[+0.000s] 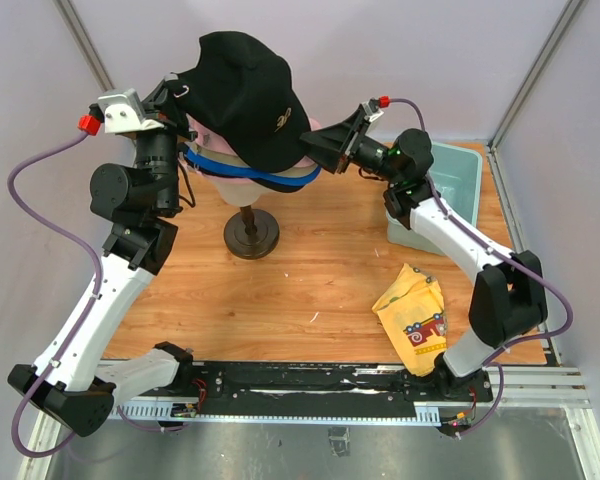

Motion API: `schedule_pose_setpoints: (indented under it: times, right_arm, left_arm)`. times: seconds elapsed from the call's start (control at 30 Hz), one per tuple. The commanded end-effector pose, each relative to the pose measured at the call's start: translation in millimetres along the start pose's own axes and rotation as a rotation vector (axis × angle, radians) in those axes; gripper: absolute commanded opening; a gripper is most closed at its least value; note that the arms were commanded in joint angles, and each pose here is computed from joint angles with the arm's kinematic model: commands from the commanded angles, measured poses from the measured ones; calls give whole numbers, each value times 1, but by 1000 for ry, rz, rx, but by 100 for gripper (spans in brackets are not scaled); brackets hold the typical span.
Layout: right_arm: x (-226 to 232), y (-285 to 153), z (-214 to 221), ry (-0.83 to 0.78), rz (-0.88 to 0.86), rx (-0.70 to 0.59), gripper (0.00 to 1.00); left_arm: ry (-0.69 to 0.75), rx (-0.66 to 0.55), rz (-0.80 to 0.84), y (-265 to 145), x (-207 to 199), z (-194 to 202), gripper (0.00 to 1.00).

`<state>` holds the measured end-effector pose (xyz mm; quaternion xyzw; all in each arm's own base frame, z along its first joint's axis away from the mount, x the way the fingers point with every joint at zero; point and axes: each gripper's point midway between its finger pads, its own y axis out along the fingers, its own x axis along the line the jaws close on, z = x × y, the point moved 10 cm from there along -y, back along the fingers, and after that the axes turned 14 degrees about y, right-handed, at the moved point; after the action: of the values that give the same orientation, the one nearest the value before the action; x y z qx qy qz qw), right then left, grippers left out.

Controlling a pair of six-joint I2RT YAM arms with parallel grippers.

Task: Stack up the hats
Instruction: Stack the hat on the hat.

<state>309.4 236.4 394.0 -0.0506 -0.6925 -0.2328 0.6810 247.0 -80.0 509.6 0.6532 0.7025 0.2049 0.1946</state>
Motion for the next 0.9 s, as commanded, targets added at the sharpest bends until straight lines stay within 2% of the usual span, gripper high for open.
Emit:
schedule_pose_setpoints:
  times: [0.0, 0.17, 0.4, 0.63, 0.87]
  right_arm:
    - [17, 8, 8, -37, -80, 34, 40]
    - [26, 8, 10, -27, -114, 50, 20]
    - [53, -1, 4, -12, -182, 54, 10]
    - [81, -7, -16, 31, -245, 53, 8]
    - [86, -2, -39, 116, -289, 72, 8]
  left_arm:
    - [-8, -35, -26, 2, 4, -13, 1]
    - [-1, -36, -33, 0, 6, -15, 1]
    - [48, -34, -61, -5, 13, -17, 1]
    - [69, -39, -76, -9, 19, -21, 1]
    - [80, -41, -81, -13, 21, -21, 0]
